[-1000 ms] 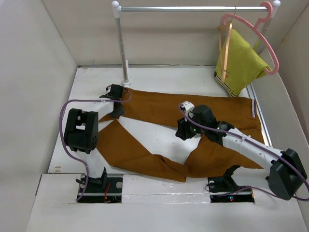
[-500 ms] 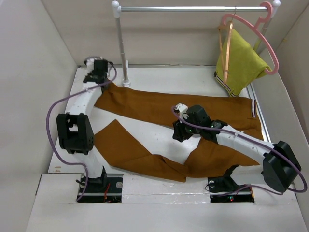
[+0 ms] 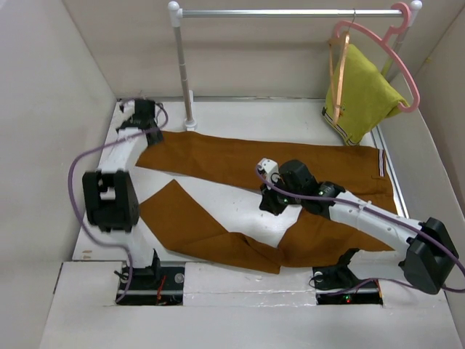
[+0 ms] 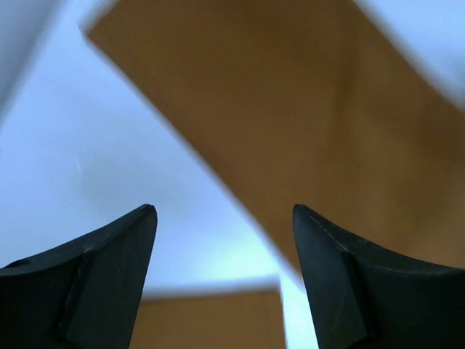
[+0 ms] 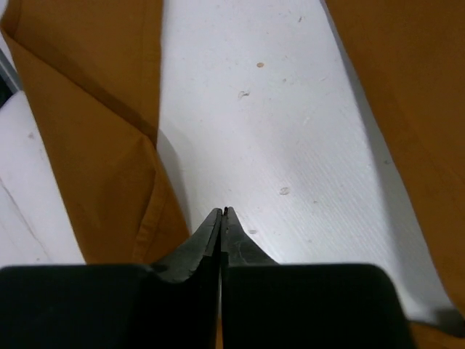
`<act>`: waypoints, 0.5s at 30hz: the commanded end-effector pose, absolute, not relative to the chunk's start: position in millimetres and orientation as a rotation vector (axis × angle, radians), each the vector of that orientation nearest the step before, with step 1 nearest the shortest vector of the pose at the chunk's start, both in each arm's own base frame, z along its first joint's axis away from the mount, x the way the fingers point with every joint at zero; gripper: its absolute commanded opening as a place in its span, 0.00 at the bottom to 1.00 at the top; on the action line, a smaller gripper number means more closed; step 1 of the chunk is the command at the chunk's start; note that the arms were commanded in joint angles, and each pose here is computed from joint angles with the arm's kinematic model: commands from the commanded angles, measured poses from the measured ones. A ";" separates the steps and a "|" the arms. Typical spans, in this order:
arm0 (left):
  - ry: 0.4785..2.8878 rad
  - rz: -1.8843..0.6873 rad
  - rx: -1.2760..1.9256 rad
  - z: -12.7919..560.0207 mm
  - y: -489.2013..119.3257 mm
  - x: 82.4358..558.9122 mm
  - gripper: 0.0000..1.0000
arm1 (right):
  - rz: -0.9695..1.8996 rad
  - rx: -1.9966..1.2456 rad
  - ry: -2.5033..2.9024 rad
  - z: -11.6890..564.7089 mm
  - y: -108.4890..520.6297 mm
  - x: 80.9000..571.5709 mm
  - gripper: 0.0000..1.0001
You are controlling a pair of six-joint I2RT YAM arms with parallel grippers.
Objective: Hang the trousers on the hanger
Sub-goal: Flatten out the trousers at the center of the board.
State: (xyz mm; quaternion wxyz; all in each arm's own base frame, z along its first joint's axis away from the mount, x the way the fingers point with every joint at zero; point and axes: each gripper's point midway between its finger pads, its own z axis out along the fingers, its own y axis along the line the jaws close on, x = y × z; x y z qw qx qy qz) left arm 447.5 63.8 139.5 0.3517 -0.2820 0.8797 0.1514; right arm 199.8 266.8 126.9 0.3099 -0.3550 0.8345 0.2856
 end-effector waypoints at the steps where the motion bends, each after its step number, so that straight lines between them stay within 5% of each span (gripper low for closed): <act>1: 2.312 0.083 -0.640 154.5 -10.7 384.2 0.71 | 0.749 -0.972 2.145 139.0 272.2 204.7 0.00; 5: 2.358 -0.144 -0.786 129.9 -47.4 301.1 0.72 | 0.718 -0.973 2.129 147.5 268.5 207.3 0.04; 6: 2.371 -0.152 -0.906 110.3 -46.3 278.0 0.72 | 0.717 -1.016 2.095 150.5 269.0 206.7 0.24; 9: 2.202 -0.188 -1.073 126.6 -30.4 255.0 0.75 | 0.850 -1.219 1.996 155.8 289.5 180.9 0.54; 12: 2.159 -0.163 -1.109 123.8 -15.2 258.4 0.85 | 0.883 -1.327 1.954 153.2 306.4 167.2 0.59; 15: 2.218 -0.156 -1.078 121.9 -13.3 279.8 0.82 | 0.924 -1.490 1.836 148.4 347.7 142.4 0.66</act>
